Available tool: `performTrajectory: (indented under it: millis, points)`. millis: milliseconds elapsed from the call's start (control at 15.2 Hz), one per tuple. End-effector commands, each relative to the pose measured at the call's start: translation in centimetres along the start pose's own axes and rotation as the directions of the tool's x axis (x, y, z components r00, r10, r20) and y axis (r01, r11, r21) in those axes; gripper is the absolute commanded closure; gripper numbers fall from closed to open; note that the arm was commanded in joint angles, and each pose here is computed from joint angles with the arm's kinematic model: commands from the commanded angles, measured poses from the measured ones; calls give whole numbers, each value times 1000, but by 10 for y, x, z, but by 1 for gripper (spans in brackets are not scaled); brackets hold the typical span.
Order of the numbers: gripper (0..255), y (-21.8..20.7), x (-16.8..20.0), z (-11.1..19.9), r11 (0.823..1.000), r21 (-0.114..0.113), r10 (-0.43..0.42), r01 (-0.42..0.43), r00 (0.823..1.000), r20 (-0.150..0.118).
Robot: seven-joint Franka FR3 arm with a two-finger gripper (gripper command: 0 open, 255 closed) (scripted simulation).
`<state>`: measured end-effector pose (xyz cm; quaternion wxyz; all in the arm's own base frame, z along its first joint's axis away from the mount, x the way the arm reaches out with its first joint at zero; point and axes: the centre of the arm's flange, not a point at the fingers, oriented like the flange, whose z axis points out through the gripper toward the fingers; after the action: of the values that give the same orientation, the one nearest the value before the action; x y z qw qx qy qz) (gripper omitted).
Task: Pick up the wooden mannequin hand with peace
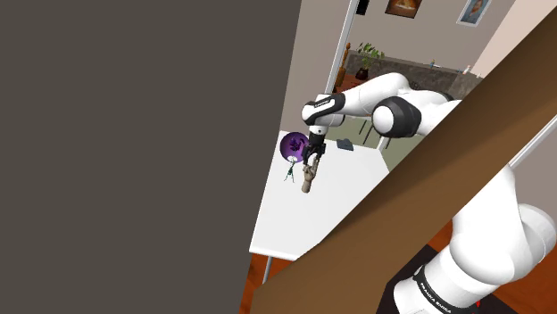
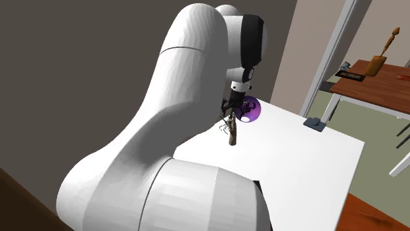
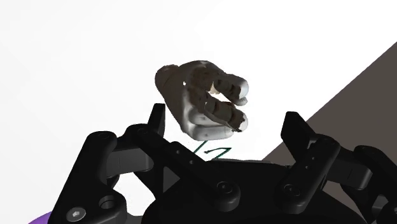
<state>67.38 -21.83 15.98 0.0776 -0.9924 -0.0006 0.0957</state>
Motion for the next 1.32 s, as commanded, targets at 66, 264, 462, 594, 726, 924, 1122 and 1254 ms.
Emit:
performTrajectory:
  millis: [66, 264, 462, 594, 726, 924, 1122, 1254]
  points:
    - [0, 7, 10, 14, 1000, 1, -3, 3, 1000, 2]
    - [0, 9, 13, 30, 1000, 1, -3, 3, 1000, 2]
    - [0, 11, 16, 43, 1000, 1, -3, 3, 1000, 2]
    - [255, 10, 15, 43, 1000, 1, -3, 3, 1000, 1]
    - [255, 10, 15, 43, 1000, 1, -3, 3, 1000, 1]
    - [255, 10, 15, 43, 1000, 1, -3, 3, 1000, 1]
    - [255, 10, 15, 43, 1000, 1, -3, 3, 1000, 1]
    - [255, 10, 15, 38, 1000, 1, -3, 3, 1000, 2]
